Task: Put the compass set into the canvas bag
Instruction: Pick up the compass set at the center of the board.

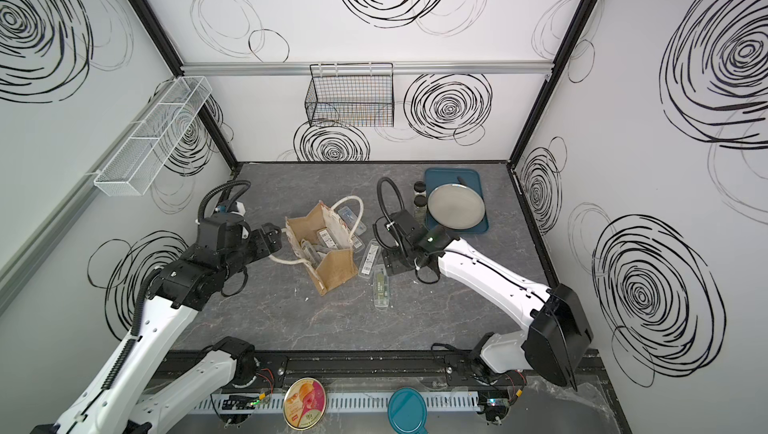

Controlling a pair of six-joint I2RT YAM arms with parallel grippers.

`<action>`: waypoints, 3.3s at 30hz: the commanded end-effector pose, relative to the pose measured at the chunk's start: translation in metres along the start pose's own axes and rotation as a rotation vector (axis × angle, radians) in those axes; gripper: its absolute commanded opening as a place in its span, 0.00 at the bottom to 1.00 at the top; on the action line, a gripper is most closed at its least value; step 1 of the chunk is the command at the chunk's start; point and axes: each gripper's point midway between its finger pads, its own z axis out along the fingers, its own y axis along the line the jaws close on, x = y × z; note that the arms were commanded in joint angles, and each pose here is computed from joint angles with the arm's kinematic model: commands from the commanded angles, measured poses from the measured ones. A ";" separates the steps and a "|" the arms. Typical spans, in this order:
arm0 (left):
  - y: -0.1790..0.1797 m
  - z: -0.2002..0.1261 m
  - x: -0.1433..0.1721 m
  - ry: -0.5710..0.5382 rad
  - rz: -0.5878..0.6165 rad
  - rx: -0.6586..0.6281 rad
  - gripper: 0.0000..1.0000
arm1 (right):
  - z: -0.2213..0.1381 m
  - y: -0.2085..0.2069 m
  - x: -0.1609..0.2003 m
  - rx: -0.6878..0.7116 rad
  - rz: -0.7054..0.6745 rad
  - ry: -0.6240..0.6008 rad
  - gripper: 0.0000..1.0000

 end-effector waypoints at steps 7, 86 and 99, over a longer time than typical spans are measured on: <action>-0.013 -0.002 -0.013 -0.044 0.024 0.026 0.89 | 0.044 0.020 0.019 -0.056 0.078 0.107 0.81; 0.004 -0.005 -0.005 -0.058 0.027 -0.040 0.89 | 0.113 -0.009 0.026 0.092 0.002 0.380 0.52; 0.003 -0.006 -0.007 -0.059 0.032 -0.040 0.89 | 0.064 -0.026 0.000 0.085 0.052 0.227 0.46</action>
